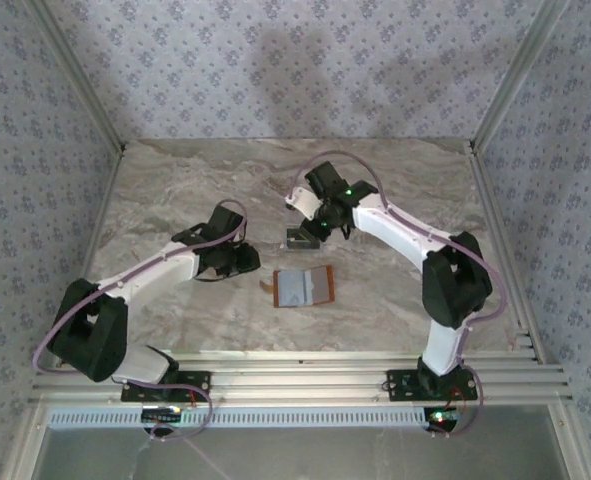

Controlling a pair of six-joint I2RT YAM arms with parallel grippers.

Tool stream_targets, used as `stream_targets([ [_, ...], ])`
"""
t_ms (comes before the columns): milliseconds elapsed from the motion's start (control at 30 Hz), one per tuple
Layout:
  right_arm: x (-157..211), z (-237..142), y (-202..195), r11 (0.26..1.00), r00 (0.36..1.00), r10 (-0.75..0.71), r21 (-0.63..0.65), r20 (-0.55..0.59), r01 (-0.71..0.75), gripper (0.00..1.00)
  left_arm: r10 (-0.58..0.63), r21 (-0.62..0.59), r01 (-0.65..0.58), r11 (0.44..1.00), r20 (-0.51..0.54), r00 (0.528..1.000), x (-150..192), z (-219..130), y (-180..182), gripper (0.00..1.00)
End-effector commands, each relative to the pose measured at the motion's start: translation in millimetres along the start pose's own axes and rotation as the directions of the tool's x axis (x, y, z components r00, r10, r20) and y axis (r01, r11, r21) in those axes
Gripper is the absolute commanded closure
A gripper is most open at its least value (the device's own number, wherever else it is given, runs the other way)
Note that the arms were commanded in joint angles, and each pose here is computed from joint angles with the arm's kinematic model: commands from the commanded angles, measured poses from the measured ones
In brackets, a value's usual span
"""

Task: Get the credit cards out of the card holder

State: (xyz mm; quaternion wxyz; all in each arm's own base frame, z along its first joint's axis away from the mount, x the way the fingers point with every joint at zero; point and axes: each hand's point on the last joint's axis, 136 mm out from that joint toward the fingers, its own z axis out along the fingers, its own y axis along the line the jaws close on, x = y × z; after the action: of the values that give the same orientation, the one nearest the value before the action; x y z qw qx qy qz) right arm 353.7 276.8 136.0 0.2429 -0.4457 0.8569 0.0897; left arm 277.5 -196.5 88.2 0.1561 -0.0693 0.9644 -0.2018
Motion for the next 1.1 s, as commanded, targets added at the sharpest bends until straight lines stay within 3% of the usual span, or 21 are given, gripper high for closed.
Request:
stream_targets([
  [0, -6, -13, 10, 0.955, 0.952, 0.296, -0.022, 0.074, -0.295, 0.71, 0.013, 0.024, -0.014, 1.000, 0.043, 0.999, -15, -4, -11, 0.69],
  [267, 27, -9, 49, 0.763, 0.777, 0.629, -0.168, -0.032, -0.624, 0.73, 0.011, 0.018, -0.013, 1.000, 0.076, 0.997, -23, -4, -11, 0.69],
  [467, 52, 16, 88, 0.652, 0.699, 0.688, -0.257, -0.196, -0.713, 0.73, -0.007, 0.033, 0.003, 0.999, 0.099, 0.995, -26, -3, -12, 0.69],
  [700, 44, 34, 116, 0.634, 0.695, 0.670, -0.287, -0.260, -0.718, 0.72, -0.013, 0.035, 0.009, 0.999, 0.114, 0.993, -24, -6, -9, 0.69],
  [1067, 27, 55, 128, 0.659, 0.709, 0.644, -0.263, -0.288, -0.705, 0.66, -0.007, 0.040, 0.001, 0.999, 0.152, 0.988, -23, -20, -3, 0.70],
])
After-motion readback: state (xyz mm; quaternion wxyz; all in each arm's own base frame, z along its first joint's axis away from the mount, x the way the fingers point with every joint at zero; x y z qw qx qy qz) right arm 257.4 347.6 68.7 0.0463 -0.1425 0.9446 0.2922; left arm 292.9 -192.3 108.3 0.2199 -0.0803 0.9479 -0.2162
